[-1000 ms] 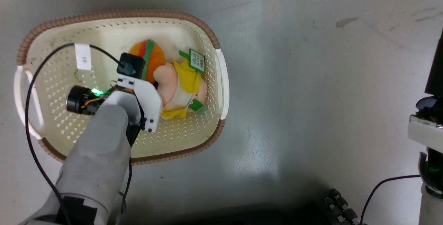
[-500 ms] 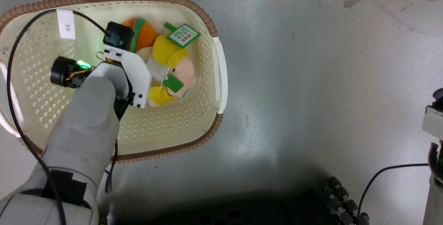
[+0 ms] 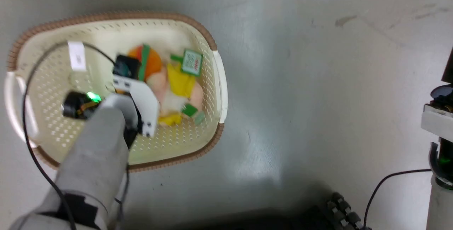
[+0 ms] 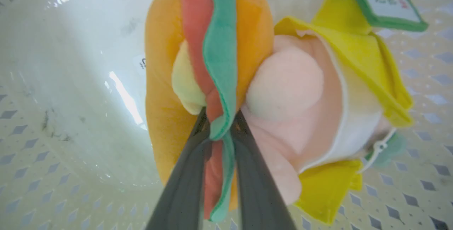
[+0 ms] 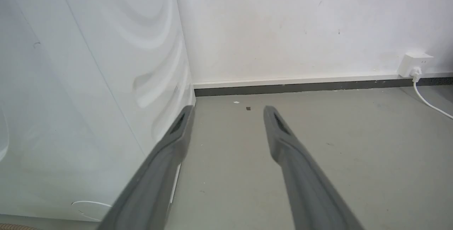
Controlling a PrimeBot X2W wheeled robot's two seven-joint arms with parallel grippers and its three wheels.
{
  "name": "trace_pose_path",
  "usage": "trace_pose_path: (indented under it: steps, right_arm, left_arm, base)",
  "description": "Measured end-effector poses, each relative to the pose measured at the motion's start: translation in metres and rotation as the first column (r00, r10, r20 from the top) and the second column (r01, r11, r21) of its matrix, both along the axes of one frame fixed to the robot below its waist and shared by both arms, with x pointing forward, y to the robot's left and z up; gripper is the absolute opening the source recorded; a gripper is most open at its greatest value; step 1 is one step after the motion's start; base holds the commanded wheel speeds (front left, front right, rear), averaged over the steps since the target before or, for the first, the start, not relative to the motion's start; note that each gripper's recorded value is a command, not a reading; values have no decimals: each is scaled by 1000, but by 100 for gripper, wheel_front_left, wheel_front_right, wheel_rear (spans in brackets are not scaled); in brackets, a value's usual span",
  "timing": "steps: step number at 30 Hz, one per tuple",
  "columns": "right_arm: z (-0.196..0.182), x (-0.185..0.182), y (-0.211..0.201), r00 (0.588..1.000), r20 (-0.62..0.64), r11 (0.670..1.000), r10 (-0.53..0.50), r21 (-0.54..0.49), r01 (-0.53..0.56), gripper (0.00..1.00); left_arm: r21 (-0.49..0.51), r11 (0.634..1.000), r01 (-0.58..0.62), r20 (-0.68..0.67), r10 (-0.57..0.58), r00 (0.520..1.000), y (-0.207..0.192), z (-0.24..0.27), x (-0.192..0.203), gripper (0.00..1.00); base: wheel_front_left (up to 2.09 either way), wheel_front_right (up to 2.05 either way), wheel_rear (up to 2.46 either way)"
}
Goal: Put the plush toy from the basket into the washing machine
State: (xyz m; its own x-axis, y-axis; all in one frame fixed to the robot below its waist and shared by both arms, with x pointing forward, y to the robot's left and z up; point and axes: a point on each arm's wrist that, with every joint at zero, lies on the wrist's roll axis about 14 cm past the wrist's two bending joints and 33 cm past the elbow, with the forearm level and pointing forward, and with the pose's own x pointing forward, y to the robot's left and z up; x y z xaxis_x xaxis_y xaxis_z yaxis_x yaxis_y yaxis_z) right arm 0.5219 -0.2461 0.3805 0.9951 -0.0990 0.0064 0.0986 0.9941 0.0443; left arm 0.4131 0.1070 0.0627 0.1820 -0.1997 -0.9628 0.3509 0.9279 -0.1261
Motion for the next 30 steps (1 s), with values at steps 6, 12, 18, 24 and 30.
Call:
trace_pose_path:
  steps: [6,12,18,24,30]
  right_arm:
    - [22,-4,4,1000,20,1000,10,-16,-10,100]
    - [41,-20,11,1000,18,999,21,-28,-20,100]
    - [64,-38,22,998,35,999,44,-14,-43,100]
    - [92,-56,34,995,74,997,72,-4,-72,100]
    - [114,-78,44,990,104,995,96,4,-97,100]
  left_arm:
    - [-42,999,-22,46,24,999,-5,33,-12,0]
    - [-103,994,-44,166,61,984,-13,78,-5,0]
    - [-144,986,-89,283,127,951,-7,124,-5,0]
    - [-172,978,-117,405,179,897,5,170,-7,0]
    - [-212,967,-141,518,233,823,11,215,-4,0]
  base:
    - [0,0,0]
    - [0,0,0]
    - [0,0,0]
    - [0,0,0]
    - [0,0,0]
